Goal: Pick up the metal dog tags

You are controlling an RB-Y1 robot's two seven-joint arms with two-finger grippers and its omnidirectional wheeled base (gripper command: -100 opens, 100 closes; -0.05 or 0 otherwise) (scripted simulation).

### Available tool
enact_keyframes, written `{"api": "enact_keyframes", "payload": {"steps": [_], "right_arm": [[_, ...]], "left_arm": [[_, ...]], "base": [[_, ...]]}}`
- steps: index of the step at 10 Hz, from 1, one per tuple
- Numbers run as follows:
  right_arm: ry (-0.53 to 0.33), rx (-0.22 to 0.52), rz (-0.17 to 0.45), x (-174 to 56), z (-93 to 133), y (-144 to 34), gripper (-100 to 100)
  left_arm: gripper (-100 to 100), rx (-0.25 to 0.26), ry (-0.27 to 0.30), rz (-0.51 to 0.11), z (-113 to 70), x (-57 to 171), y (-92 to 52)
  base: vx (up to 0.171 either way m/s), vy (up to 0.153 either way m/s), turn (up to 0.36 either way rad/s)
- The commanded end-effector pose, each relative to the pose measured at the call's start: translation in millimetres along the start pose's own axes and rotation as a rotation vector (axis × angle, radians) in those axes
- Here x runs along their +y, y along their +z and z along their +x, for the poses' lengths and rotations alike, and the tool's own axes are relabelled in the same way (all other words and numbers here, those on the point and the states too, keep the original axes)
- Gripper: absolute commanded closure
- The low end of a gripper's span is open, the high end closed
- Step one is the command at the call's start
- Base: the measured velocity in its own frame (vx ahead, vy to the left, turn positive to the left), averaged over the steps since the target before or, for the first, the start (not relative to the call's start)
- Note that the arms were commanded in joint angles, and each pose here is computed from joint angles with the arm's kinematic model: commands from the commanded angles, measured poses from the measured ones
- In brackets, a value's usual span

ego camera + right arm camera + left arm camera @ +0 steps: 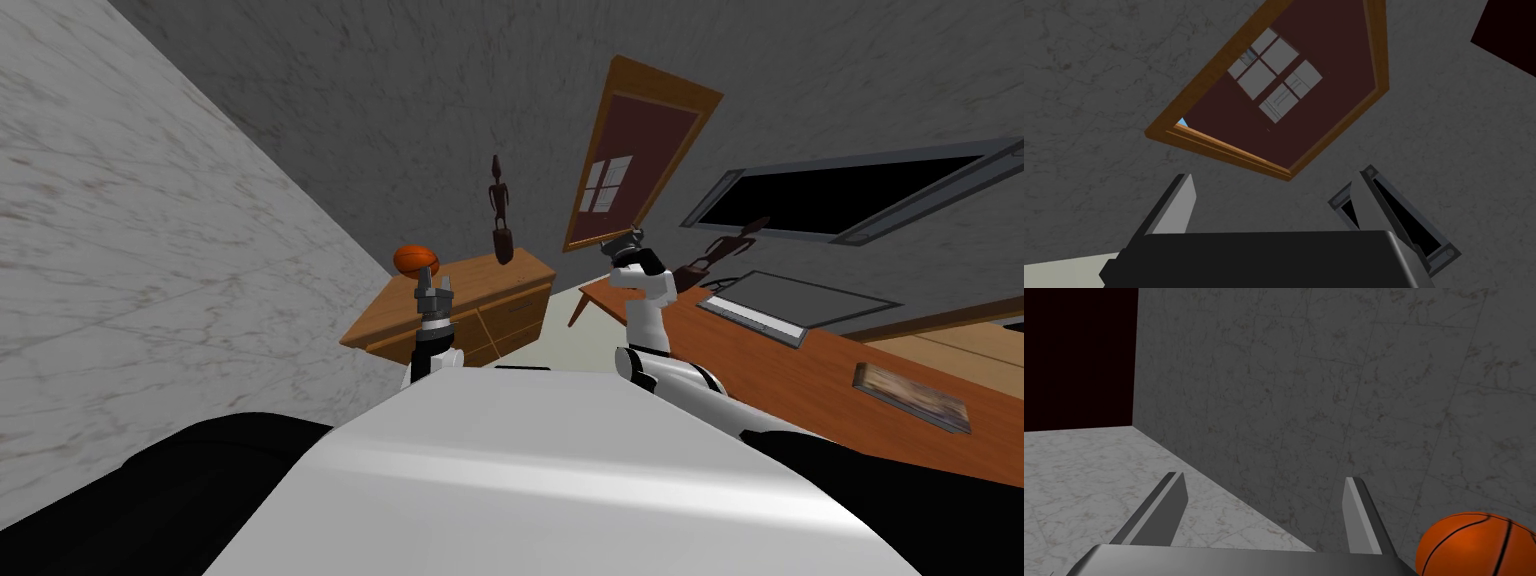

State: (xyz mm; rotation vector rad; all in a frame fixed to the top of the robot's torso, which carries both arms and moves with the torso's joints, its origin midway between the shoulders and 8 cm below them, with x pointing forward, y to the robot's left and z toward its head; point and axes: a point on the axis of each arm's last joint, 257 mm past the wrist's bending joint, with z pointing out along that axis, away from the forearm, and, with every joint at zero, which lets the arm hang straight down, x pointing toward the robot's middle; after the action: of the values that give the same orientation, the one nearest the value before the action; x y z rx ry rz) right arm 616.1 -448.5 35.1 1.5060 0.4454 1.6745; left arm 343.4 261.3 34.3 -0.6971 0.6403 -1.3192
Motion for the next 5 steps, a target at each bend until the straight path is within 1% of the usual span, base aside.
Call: {"api": "enact_keyframes", "payload": {"steps": [1, 2, 3, 4, 5], "right_arm": [[0.05, -0.038, 0.034, -7.0, -5.0, 10.2, -100], [0.05, -0.044, 0.04, -8.7, -6.7, 10.1, -100], [0.13, -0.077, 0.062, -11.9, -11.0, 20.1, -100], [0.138, -0.088, 0.078, -15.1, -8.9, 23.8, -100], [0.138, -0.1, 0.09, -18.3, -11.9, 23.2, -100]], "left_arm": [[0, 0.0, 0.0, 0.0, 0.0, 0.0, 0.0], [0, 0.0, 0.0, 0.0, 0.0, 0.0, 0.0], [0, 0.0, 0.0, 0.0, 0.0, 0.0, 0.0], [0, 0.0, 0.0, 0.0, 0.0, 0.0, 0.0], [0, 0.0, 0.0, 0.0, 0.0, 0.0, 0.0]], "base": [[-0.001, -0.003, -0.029], [0.0, 0.0, 0.0], [0.001, -0.003, -0.047], [0.001, -0.001, -0.028], [0.0, 0.0, 0.0]]}}
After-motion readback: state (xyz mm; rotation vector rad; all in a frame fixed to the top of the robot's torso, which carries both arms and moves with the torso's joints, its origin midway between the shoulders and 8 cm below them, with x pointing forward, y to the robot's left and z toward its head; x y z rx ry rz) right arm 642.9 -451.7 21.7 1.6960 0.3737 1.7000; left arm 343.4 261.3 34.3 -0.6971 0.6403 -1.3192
